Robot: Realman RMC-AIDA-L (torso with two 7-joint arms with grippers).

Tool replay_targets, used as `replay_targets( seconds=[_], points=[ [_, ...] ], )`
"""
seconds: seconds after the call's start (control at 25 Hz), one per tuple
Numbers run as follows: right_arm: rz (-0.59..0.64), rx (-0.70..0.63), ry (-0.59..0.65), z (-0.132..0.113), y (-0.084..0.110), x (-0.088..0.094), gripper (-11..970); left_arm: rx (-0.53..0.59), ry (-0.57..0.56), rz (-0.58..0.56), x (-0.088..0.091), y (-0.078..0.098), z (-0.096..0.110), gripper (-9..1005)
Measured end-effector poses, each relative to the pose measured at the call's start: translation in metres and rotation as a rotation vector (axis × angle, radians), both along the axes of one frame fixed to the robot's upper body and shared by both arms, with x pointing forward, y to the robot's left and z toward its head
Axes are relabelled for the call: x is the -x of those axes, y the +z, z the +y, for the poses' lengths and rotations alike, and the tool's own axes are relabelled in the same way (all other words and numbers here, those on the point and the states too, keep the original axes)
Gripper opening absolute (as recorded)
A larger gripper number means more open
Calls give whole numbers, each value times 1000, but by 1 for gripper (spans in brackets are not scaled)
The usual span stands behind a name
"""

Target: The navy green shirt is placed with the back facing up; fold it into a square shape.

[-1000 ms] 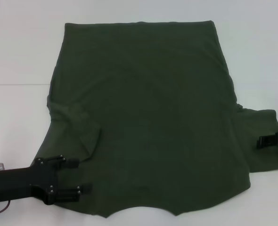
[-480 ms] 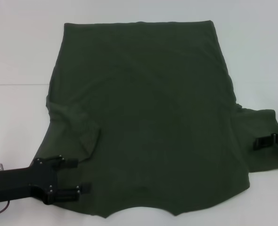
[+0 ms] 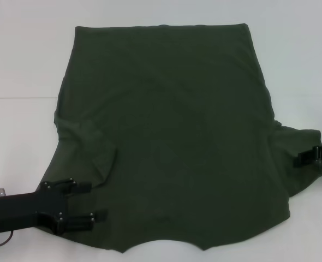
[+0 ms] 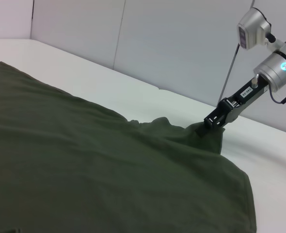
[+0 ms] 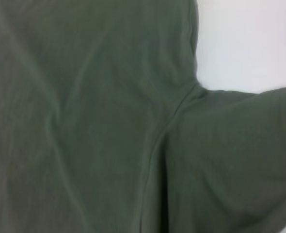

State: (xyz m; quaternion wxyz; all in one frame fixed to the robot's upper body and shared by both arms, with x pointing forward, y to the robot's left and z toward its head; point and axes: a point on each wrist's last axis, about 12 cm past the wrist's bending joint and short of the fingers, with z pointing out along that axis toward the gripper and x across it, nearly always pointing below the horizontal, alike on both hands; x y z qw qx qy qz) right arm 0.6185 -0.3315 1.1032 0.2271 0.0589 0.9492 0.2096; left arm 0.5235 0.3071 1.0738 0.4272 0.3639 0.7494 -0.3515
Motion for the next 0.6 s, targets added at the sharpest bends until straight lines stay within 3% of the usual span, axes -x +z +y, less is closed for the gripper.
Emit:
replay_targets(
  seconds=[0.36, 0.6],
  points=[
    [-7, 9, 2, -1, 0, -1, 497, -5, 7, -3, -3, 1, -1, 861],
    [-11, 10, 2, -2, 1, -1, 176, -3, 11, 3, -3, 1, -1, 862]
  ],
)
